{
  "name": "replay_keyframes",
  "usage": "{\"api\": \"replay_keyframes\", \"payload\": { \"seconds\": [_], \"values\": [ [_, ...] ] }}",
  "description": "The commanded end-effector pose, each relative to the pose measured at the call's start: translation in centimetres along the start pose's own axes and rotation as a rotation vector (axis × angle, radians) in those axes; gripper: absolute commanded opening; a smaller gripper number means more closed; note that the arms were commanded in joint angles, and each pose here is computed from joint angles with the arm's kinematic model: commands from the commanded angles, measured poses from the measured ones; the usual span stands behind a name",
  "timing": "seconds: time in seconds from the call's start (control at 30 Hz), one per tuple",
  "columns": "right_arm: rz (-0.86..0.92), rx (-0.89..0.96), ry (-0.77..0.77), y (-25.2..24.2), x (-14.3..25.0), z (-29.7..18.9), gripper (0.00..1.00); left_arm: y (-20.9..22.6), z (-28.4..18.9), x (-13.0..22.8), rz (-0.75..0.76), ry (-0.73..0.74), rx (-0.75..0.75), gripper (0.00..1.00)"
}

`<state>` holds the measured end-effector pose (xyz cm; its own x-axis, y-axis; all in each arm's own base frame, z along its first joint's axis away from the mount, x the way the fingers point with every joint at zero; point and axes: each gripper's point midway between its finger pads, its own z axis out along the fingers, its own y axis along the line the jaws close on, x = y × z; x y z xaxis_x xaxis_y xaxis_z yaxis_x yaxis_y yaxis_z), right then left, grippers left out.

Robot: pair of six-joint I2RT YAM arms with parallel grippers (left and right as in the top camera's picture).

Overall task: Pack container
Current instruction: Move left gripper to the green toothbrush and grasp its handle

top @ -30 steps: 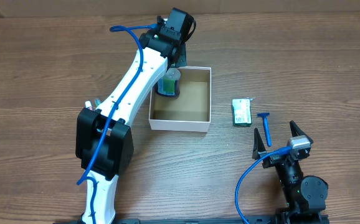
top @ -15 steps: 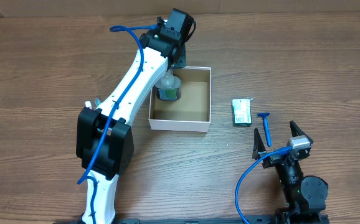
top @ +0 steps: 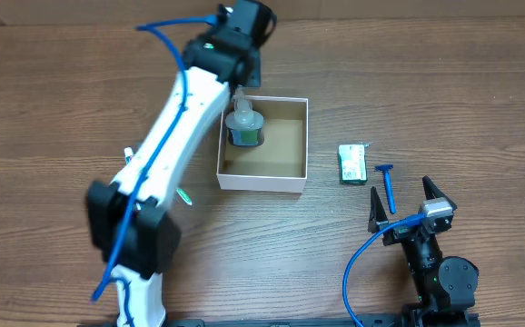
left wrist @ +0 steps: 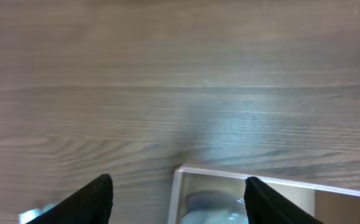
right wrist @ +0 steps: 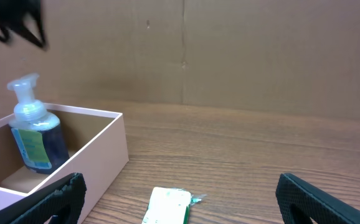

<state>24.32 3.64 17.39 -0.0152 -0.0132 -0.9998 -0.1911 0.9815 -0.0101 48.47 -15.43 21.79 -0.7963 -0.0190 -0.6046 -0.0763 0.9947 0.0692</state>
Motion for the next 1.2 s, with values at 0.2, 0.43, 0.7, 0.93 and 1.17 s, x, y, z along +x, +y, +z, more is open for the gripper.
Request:
{"api": "replay_keyframes", "payload": {
  "seconds": [0.2,0.43,0.7,0.93,1.17],
  "values": [
    [-0.004,-0.006,-0.004,0.2,0.2,0.0,1.00,13.0,-10.7,3.3,-0.186,0.160,-0.064,0.78],
    [-0.004,-0.006,-0.004,0.2,0.2,0.0,1.00,13.4,-6.7,11.6,-0.261,0.477,-0.100,0.79],
    [-0.004,-0.006,-0.004,0.2,0.2,0.0,1.00,12.5,-0.5,16.9,-0.282,0.552,-0.089,0.80],
    [-0.004,-0.006,-0.004,0.2,0.2,0.0,1.00,13.8,3.4,20.0,-0.310,0.539,-0.123,0.77],
    [-0.004,-0.006,-0.004,0.2,0.2,0.0,1.00,17.1,5.6,22.1,-0.414,0.553,-0.122,0.74]
  ]
}}
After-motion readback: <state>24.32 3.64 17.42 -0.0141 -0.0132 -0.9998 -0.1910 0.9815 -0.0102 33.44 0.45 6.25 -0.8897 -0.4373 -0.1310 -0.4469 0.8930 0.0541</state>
